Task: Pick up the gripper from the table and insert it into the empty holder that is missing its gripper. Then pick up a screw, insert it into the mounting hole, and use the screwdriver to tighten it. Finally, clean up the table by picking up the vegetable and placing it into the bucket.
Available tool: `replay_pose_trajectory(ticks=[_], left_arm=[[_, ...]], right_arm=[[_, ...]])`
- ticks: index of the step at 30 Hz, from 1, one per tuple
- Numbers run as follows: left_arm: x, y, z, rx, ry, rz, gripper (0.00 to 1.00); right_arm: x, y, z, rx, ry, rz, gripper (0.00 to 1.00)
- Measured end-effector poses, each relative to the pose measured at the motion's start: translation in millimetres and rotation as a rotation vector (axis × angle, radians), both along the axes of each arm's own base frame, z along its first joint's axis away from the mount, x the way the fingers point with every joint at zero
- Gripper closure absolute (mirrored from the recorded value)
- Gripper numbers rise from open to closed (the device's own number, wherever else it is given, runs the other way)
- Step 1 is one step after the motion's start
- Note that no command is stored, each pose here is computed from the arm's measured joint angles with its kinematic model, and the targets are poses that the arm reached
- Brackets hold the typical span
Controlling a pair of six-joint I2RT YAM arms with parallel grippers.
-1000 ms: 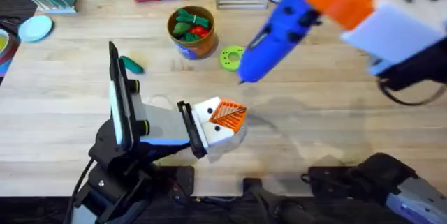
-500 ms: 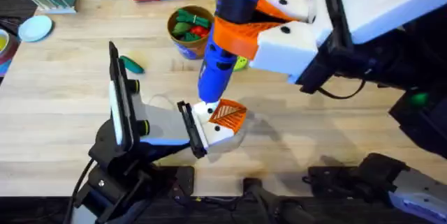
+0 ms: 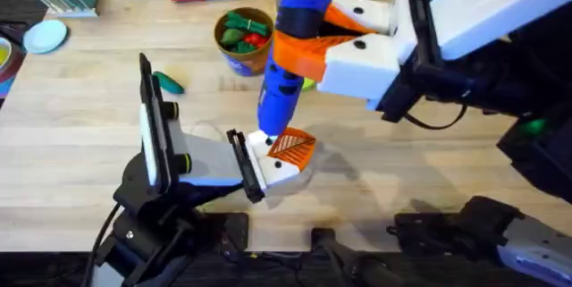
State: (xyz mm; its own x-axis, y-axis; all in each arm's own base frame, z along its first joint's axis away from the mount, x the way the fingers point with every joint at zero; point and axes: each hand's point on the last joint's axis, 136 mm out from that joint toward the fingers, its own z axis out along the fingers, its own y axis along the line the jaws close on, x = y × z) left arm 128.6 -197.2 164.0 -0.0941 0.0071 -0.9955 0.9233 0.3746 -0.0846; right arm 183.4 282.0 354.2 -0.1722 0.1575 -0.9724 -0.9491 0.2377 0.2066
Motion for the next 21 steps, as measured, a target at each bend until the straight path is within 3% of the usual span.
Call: replay_pose_trajectory(ticks=[21], left_arm=[[0.0,0.0,0.0,0.0,0.0,0.0,0.986]], right_arm=[[-8.2,5.1,0.9,0.003,-0.003,0.028,0.855]])
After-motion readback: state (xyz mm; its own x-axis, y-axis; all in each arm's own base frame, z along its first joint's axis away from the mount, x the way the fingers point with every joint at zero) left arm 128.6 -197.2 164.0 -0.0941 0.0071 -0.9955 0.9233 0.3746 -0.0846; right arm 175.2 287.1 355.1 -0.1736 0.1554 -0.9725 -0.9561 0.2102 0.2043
